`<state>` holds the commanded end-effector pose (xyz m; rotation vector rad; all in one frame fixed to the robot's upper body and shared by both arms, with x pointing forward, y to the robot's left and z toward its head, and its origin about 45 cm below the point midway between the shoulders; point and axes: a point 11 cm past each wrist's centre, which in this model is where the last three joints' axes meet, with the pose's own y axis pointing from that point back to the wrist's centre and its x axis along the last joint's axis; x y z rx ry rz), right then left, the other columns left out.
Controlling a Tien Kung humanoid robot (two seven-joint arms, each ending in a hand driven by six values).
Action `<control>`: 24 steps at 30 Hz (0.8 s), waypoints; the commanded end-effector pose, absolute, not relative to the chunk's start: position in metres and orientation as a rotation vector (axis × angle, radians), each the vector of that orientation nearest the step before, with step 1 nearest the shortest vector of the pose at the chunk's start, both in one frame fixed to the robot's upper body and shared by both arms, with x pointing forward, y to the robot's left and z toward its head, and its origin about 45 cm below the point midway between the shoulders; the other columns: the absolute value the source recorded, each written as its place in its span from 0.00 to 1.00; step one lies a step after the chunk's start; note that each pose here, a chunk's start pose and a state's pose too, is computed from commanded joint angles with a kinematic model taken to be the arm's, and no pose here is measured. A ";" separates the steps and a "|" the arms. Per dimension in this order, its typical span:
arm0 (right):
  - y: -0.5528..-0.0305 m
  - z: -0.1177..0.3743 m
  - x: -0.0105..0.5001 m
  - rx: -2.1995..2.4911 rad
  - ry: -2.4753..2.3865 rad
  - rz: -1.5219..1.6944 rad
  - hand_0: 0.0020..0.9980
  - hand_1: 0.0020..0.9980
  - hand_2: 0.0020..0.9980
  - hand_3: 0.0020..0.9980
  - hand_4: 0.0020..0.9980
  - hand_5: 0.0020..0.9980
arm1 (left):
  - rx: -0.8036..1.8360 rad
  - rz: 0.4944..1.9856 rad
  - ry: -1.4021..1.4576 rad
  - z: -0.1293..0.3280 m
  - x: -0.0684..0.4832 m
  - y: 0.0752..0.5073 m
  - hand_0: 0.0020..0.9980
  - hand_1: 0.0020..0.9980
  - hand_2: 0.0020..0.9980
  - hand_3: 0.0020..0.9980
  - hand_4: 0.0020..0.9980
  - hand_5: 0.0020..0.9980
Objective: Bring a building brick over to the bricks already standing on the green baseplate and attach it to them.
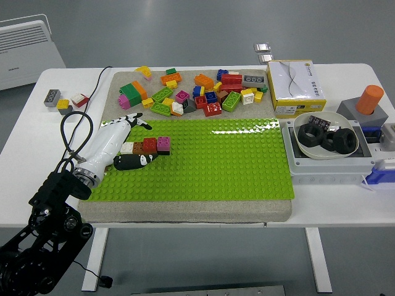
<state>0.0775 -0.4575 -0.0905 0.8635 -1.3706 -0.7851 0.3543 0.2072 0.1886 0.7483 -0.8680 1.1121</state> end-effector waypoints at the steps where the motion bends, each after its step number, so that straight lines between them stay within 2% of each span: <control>1: -0.457 -0.091 0.077 0.863 -1.371 -0.786 0.52 0.54 0.75 0.83 0.94 1.00 | 0.752 1.111 -0.870 0.186 0.354 0.206 0.92 0.92 0.92 0.65 0.92 0.37; 10: -0.456 -0.091 0.078 0.867 -1.371 -0.788 0.52 0.54 0.75 0.83 0.94 1.00 | 0.794 1.115 -0.850 0.161 0.358 0.210 0.93 0.92 0.93 0.66 0.92 0.39; 24: -0.456 -0.091 0.080 0.870 -1.370 -0.785 0.52 0.54 0.75 0.83 0.94 1.00 | 0.838 1.126 -0.827 0.148 0.370 0.215 0.93 0.92 0.93 0.67 0.95 0.45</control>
